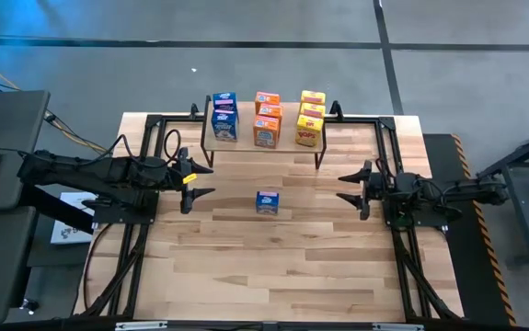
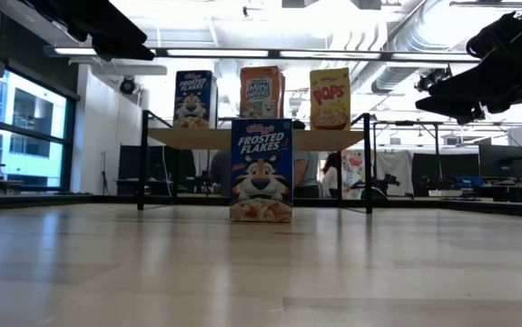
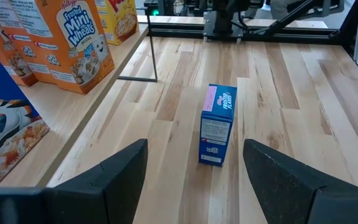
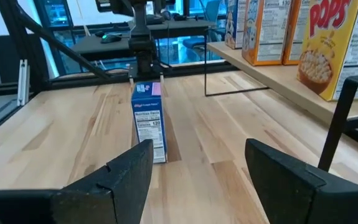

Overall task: Stack cereal on shelf
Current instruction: Put the blue cereal box aligned with the other blue cereal boxes on the shelf

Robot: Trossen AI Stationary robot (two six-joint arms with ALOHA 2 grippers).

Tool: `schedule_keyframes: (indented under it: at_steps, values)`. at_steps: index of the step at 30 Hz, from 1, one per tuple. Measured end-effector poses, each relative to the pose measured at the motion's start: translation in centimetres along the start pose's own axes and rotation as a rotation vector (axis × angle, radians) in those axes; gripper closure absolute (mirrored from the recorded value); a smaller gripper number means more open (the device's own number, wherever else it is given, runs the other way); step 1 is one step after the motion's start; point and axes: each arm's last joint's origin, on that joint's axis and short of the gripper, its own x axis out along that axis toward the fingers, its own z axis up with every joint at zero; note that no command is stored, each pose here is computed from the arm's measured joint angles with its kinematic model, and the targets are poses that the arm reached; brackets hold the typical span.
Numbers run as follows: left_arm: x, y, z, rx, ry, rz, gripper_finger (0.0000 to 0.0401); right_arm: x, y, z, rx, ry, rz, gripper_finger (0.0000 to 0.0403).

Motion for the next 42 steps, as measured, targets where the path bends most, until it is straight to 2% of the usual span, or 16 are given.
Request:
schedule_keyframes:
  at_steps: [8,24,29,31,42]
  values:
    - [0.01,0.0,0.0,0.0,0.0,0.0,0.0144,0.12,0.02,-0.14,0.064,0.018,-0.001,0.0155]
    - [0.0,0.01,0.0,0.004,0.0,0.001,0.0144,0.12,0.03,-0.14,0.04,0.019,0.002,0.0155]
    - [0.0,0.0,0.01,0.21,-0.001,0.0,0.0144,0.12,0.03,-0.14,0.039,0.019,0.002,0.0155]
    - [0.0,0.0,0.01,0.251,-0.001,0.0,0.0144,0.12,0.03,-0.14,0.042,0.019,0.002,0.0155]
    - [0.0,-0.01,0.11,0.25,-0.011,-0.002,0.0144,0.13,0.03,-0.16,0.056,0.019,0.002,0.0155]
